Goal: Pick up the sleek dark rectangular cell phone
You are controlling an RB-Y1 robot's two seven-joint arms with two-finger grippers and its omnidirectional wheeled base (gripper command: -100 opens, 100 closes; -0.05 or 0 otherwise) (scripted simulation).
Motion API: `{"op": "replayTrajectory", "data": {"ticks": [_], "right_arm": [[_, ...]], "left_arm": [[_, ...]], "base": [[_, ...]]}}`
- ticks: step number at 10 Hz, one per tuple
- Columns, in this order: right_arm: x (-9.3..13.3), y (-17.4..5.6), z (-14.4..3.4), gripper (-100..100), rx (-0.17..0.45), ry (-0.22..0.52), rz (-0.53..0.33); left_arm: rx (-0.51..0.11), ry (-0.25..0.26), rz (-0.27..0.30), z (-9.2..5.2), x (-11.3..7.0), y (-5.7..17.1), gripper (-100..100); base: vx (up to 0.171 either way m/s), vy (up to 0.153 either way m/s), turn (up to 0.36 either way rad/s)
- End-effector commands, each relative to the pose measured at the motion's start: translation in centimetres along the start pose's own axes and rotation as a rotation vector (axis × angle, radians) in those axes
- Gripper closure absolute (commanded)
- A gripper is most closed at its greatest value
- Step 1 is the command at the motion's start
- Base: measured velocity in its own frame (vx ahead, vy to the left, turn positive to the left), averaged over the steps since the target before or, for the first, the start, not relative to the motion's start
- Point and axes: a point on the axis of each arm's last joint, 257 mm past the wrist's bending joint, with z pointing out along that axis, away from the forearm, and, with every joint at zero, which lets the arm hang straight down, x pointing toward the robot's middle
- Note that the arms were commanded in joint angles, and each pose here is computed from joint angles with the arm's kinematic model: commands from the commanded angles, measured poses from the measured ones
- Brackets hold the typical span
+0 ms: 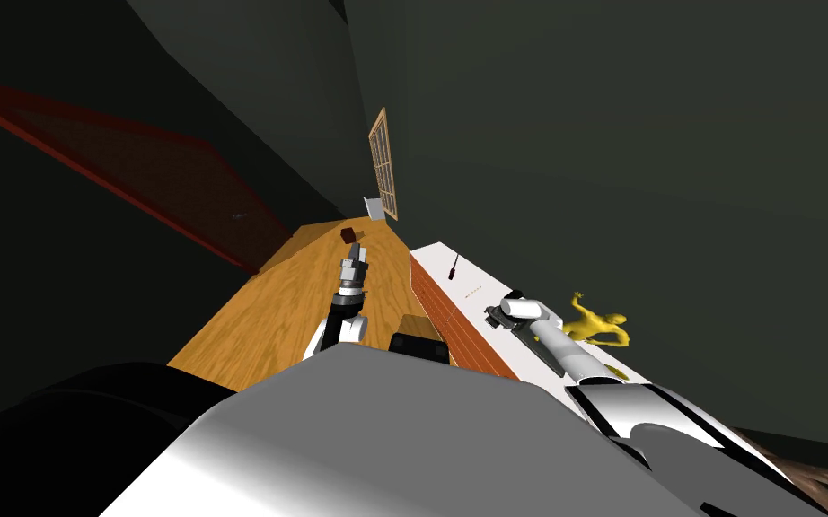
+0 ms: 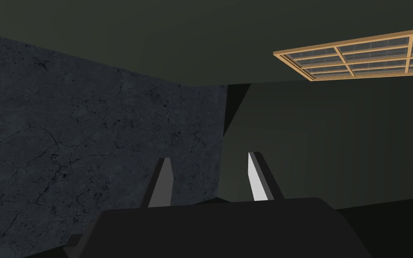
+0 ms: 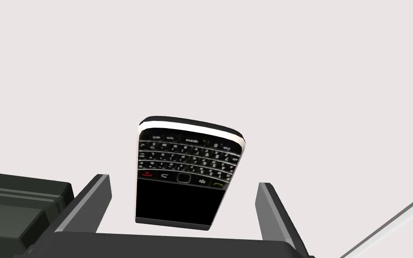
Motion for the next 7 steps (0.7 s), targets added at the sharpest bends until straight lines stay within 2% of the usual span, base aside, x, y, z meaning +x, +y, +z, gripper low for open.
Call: {"op": "replayTrajectory", "data": {"ticks": [1,2,3,7], "right_arm": [[0.11,-0.11,0.57,-100,-0.001,-0.002,-0.002],[0.07,-0.07,0.33,-100,-0.001,-0.001,0.0],[0.05,-0.06,0.36,100,-0.002,-0.002,-0.002],[0.03,-0.12,0.36,100,-0.001,-0.002,0.0]], "left_arm": [[0.0,0.0,0.0,0.0,0.0,0.0,0],[0.0,0.0,0.0,0.0,0.0,0.0,0],[0.0,0.0,0.0,0.0,0.0,0.0,0],[0.0,0.0,0.0,0.0,0.0,0.0,0]], "base": [[0.036,0.005,-0.006],[0.014,0.001,0.0],[0.0,0.0,0.0],[0.0,0.0,0.0]]}}
